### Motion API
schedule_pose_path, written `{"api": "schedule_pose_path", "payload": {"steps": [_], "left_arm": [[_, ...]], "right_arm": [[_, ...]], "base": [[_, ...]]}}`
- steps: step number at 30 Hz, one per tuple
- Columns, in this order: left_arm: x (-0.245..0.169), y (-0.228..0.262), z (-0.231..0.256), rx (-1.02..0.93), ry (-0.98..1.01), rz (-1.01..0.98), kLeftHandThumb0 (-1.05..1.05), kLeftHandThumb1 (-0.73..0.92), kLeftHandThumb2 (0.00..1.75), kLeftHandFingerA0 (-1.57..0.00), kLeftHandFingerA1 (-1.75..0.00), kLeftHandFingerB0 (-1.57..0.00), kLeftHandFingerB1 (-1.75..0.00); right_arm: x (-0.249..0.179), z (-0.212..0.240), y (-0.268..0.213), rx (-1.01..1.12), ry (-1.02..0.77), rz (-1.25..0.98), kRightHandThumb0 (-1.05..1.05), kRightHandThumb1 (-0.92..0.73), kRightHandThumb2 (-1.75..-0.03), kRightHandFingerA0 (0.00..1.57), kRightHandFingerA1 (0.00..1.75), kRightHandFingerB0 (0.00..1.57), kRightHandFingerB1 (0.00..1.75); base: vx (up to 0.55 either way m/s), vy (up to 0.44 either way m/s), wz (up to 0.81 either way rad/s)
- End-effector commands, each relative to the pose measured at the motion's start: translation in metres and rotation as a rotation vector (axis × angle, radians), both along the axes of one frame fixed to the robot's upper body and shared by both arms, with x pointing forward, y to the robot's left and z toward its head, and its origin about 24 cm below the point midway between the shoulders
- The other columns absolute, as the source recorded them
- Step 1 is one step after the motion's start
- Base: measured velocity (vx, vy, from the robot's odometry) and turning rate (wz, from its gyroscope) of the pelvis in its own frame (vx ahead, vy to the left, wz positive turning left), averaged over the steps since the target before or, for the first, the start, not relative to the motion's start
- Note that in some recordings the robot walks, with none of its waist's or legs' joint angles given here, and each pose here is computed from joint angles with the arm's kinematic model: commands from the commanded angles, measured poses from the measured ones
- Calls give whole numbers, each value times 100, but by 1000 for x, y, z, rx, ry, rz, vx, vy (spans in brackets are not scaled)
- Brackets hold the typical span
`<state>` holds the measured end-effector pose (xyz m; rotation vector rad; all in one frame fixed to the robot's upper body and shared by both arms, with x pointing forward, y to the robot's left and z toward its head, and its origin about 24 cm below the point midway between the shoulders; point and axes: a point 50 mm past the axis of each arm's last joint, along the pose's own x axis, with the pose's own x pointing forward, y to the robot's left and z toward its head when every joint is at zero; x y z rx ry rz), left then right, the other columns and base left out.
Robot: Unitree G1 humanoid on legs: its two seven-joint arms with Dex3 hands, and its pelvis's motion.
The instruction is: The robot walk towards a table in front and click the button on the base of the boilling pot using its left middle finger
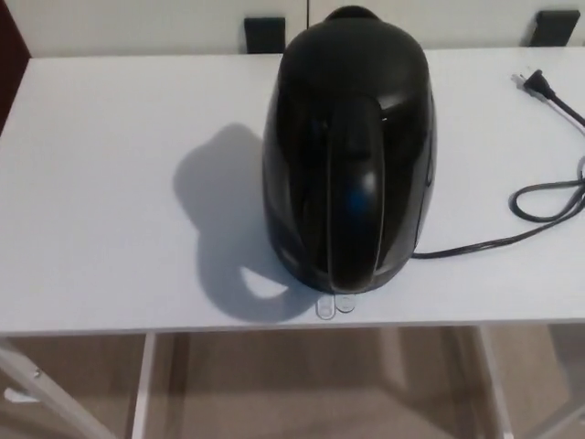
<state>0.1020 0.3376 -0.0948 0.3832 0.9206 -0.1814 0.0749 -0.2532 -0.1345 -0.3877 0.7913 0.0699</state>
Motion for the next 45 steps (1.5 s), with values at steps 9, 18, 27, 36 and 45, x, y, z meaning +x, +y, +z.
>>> {"api": "schedule_pose_path", "payload": {"steps": [9,18,27,36,45], "left_arm": [[-1,5,2,4,14,14,-32,44,62,-50,-46,-39,-39],[9,2,4,55,-9,-42,-37,41,64,-54,-49,-38,-40],[5,1,3,33,-8,-16,-34,43,62,-54,-47,-40,-40],[1,-41,4,116,-118,-347,-43,44,69,-54,-48,-35,-42],[-11,-112,12,224,-276,-927,-39,65,60,-38,-33,-18,-29]], "right_arm": [[-1,1,-4,-5,8,-1,-17,-61,-57,68,57,45,42],[10,3,-4,-9,-15,8,-16,-61,-57,69,58,45,43],[8,2,-3,-25,-2,30,-17,-62,-58,69,56,46,43],[13,5,-5,-34,-14,55,-17,-63,-58,69,56,46,43],[24,9,-8,-37,-34,79,-18,-61,-57,69,56,46,43]], "base": [[-19,129,-1],[27,-33,7],[4,-20,0],[0,0,0],[0,0,0]]}}
